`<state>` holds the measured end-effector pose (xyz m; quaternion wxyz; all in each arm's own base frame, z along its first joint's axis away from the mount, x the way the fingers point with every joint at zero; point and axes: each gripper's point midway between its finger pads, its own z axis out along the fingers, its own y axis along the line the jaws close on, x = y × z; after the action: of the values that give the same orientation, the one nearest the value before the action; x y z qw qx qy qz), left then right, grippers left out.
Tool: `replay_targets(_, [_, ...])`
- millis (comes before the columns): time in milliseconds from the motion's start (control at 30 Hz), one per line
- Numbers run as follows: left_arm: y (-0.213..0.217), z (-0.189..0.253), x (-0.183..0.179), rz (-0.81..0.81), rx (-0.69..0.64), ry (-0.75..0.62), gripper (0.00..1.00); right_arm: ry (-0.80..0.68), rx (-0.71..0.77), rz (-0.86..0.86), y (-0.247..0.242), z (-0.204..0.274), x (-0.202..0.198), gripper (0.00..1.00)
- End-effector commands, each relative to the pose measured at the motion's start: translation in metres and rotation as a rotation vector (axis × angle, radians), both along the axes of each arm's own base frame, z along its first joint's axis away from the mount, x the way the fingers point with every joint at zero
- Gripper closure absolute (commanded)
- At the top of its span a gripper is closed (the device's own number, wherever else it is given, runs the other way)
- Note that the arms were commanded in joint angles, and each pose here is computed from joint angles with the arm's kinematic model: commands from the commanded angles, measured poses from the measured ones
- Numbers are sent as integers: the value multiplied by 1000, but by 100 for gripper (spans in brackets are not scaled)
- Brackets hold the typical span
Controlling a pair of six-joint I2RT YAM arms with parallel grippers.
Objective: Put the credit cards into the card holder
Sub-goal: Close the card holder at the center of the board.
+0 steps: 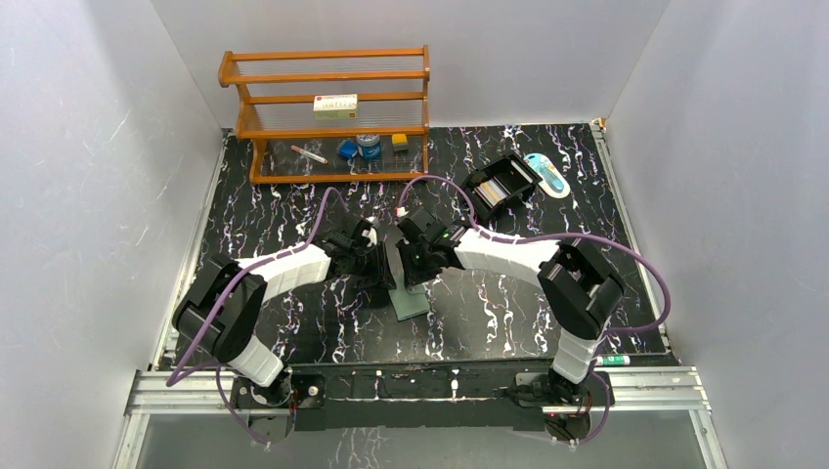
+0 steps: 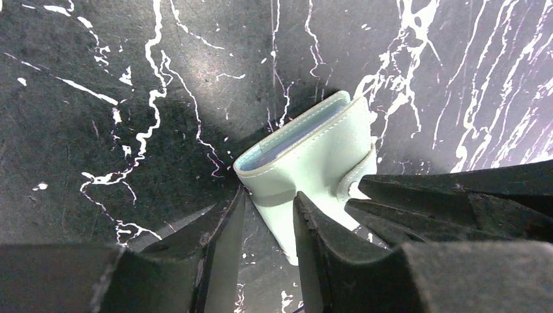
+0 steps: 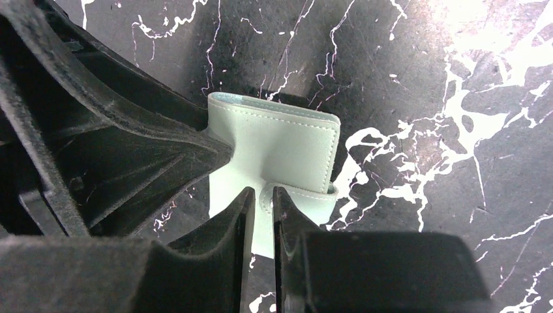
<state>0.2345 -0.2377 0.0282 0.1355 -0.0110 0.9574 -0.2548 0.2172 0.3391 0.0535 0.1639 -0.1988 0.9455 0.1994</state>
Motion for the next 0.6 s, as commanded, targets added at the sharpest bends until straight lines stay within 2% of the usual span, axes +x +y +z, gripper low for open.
replay_targets(0, [-5,20,1,-1,-52,-24,68,-72,47,-7,4,35,8,75])
replay_targets(567, [-4,10,-5,-3,-46,-2,66,-39,8,-13,-7,13,5,73])
